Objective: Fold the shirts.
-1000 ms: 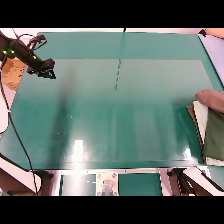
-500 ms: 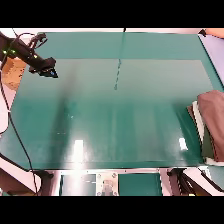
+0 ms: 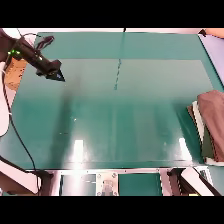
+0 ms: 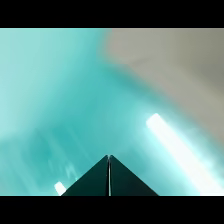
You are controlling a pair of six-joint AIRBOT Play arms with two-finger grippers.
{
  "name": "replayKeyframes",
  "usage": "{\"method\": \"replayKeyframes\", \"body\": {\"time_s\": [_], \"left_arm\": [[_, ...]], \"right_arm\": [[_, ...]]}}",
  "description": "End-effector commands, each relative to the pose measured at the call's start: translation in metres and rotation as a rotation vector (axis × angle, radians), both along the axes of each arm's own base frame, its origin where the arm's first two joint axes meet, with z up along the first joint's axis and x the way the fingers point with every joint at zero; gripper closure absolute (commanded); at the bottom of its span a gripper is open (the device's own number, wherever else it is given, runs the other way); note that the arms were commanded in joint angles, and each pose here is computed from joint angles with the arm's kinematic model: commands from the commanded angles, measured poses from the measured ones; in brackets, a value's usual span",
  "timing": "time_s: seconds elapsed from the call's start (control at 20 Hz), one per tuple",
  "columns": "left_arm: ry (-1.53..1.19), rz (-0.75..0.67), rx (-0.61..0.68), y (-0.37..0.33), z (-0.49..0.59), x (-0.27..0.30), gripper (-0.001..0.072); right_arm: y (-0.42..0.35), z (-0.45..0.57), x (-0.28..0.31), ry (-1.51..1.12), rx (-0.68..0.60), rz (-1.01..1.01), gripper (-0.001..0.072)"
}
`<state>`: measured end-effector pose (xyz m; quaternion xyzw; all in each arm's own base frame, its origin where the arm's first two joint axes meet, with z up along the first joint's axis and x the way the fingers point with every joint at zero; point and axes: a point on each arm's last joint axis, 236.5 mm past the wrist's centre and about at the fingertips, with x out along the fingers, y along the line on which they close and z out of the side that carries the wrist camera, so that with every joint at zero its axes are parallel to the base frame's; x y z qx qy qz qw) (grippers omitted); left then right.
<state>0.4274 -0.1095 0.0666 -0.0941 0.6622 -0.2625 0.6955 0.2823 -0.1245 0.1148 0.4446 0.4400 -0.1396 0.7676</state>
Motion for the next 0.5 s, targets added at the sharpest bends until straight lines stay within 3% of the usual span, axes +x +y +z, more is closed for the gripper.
{"method": "replayKeyframes", "body": {"time_s": [0.0,0.25,0.45], "left_arm": [[0.027,-0.043,-0.004,-0.031,-0.01,-0.038,0.0683],[0.028,0.013,-0.005,-0.057,-0.027,-0.123,0.0682],[-0.013,0.094,-0.008,-0.051,-0.032,-0.146,0.0681]], "right_arm": [[0.093,-0.008,0.018,-0.055,-0.053,0.284,0.0694],[0.208,-0.057,0.003,-0.116,-0.054,0.552,0.0694],[0.247,-0.074,0.002,-0.142,-0.092,0.694,0.0693]]}}
